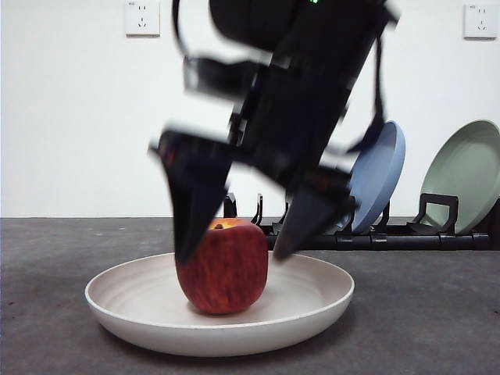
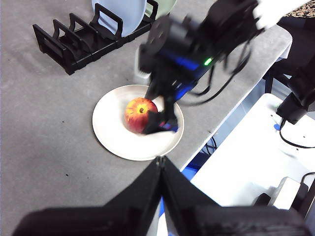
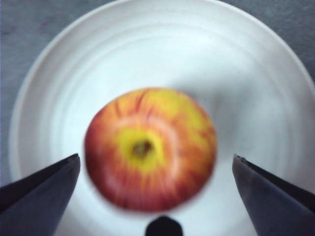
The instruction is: Take the yellow plate from the plate rack,put the plate on the table,take the apple from the table,put the apple in the plate
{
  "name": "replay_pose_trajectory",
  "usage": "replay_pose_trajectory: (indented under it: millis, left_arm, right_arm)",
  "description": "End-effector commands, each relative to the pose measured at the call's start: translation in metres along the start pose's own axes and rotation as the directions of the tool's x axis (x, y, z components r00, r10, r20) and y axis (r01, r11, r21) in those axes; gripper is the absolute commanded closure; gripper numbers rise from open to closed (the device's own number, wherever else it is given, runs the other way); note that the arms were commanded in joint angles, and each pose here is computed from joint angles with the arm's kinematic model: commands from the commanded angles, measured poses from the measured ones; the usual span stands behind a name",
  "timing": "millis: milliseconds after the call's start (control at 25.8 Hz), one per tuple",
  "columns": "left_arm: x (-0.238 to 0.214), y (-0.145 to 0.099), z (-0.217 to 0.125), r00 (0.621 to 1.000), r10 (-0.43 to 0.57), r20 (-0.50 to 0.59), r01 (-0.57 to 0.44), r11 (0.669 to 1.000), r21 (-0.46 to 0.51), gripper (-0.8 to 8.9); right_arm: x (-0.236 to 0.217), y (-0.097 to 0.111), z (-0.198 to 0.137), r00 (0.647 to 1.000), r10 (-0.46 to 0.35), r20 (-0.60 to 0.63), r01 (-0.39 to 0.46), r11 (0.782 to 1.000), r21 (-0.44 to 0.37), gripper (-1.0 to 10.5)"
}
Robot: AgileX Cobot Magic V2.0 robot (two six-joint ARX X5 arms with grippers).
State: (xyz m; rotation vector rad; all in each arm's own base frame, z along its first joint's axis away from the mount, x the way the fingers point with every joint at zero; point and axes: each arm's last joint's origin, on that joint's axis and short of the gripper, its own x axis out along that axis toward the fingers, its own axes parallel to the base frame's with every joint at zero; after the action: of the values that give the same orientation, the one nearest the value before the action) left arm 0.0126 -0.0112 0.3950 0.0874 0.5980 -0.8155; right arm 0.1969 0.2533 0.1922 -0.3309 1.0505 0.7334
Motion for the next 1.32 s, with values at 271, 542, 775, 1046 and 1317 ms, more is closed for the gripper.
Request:
replay_pose_trajectory:
  millis: [271,542,775,1046,1317]
  left_arm:
    - [0.001,0.003,0.000,0.996,0.088,0.034,-0.088,0.996,0.023,8.26]
    - [0.003,0.003,0.003,0.986,0.159,0.049,-0.160,0.987,0.016,8.26]
    - [0.012,-0.002,0.007,0.986,0.166,0.016,-0.167,0.986,0.030,8.26]
    - [0.024,-0.008,0.013,0.983,0.184,-0.026,-0.182,0.982,0.055,8.26]
    - [0.037,-0.013,0.018,0.977,0.202,-0.068,-0.196,0.978,0.077,8.26]
  right_arm:
    - [-0.140,-0.002,-0.008,0.977,-0.030,0.211,0.027,0.999,0.019,3.8]
    - [-0.240,-0.014,-0.050,0.911,-0.174,0.373,0.155,0.985,0.083,6.8]
    - [-0.283,-0.021,-0.086,0.895,-0.209,0.394,0.181,0.978,0.107,9.6]
    - [-0.283,-0.023,-0.097,0.926,-0.224,0.304,0.205,0.974,0.093,9.6]
    - [-0.276,-0.022,-0.090,0.934,-0.230,0.275,0.207,0.972,0.110,9.6]
